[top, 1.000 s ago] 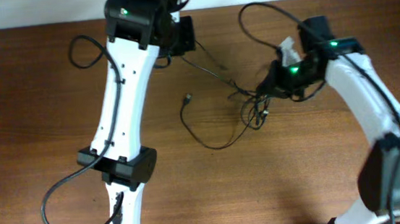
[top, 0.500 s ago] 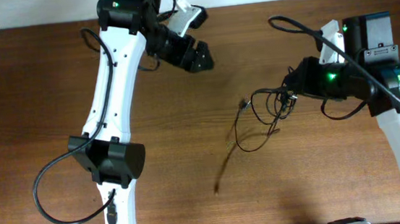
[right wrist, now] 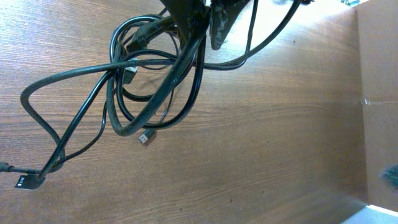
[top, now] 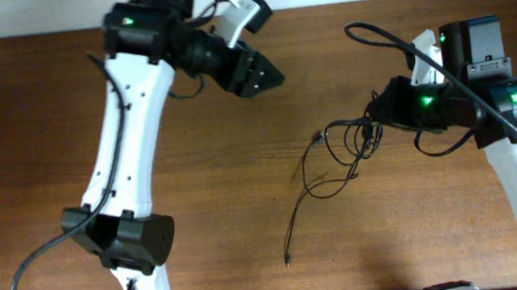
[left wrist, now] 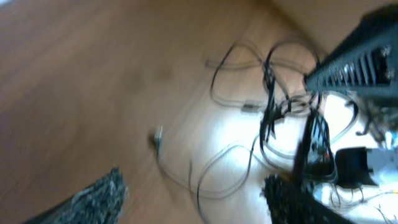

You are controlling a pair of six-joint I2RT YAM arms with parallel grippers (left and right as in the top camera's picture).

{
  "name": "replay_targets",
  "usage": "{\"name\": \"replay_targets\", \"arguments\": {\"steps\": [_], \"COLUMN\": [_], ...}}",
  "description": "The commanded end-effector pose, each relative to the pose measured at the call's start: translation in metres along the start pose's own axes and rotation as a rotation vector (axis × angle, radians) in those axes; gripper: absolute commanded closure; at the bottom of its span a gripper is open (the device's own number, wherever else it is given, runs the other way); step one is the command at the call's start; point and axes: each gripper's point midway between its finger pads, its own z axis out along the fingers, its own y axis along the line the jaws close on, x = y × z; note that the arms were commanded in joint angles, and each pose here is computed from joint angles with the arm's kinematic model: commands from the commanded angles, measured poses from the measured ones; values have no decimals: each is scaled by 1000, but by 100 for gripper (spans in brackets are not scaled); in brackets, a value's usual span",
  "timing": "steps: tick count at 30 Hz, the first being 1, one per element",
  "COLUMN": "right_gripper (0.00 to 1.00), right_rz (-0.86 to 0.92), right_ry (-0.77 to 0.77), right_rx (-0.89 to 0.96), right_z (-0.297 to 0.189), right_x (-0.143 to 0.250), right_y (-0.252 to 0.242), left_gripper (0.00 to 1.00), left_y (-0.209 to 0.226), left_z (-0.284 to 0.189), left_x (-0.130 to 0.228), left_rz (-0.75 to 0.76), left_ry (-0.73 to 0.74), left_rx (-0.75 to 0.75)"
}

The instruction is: Untangle cables

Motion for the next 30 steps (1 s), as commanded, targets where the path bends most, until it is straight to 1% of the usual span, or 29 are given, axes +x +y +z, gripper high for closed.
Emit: {"name": "replay_targets", "arguments": {"steps": [1,2,3,5,7,9,13,14,16,17,18,19,20,21,22,24,25,28,29,30], "right_gripper": [96,96,96,96,96,96,96,96,96,96,96,96,96,96,96,96,96,96,96,96], "right_rz": [-2,0,0,0,0,0,0,0,1,4,5,5,8,15,27,64,82,129,142,171], "right_ry": [-9,-4,-4,-4,-4,-4,-3,-3,-1,5,8,8,4,4,19,79,128,236,252,259], "right_rx": [-2,0,0,0,0,0,0,0,1,4,5,7,28,78,122,218,256,331,342,356], "right_z": [-3,-3,-3,-3,-3,-3,-3,-3,-3,-3,-3,-3,-3,0,5,31,48,87,97,101], "right_x": [-3,-1,-1,-1,-1,-1,-1,-1,-1,1,2,2,1,0,0,1,4,7,5,2], "right_y": [4,4,4,4,4,4,4,4,3,3,2,2,-2,-12,-21,-46,-59,-88,-98,-112], "left_gripper": [23,23,20,19,21,24,26,29,39,59,86,100,100,100,100,100,100,100,100,100], "left_y": [-32,-42,-48,-60,-70,-90,-113,-118,-127,-126,-122,-117,-93,-65,-53,-32,-21,11,18,22], "left_z": [42,49,53,60,63,65,73,76,85,88,90,91,94,85,71,29,7,-50,-76,-96], "left_x": [6,9,11,14,21,35,39,39,39,38,39,39,34,23,15,-6,-13,-13,-10,-8], "left_rz": [17,85,118,149,216,296,337,345,372,389,401,401,310,191,150,91,46,-116,-152,-171], "left_ry": [-29,-34,-27,-9,9,43,57,61,66,64,70,80,109,106,81,15,-9,-48,-74,-101], "left_rx": [239,290,301,327,352,415,472,482,498,492,472,446,337,219,172,47,-53,-346,-411,-444]}}
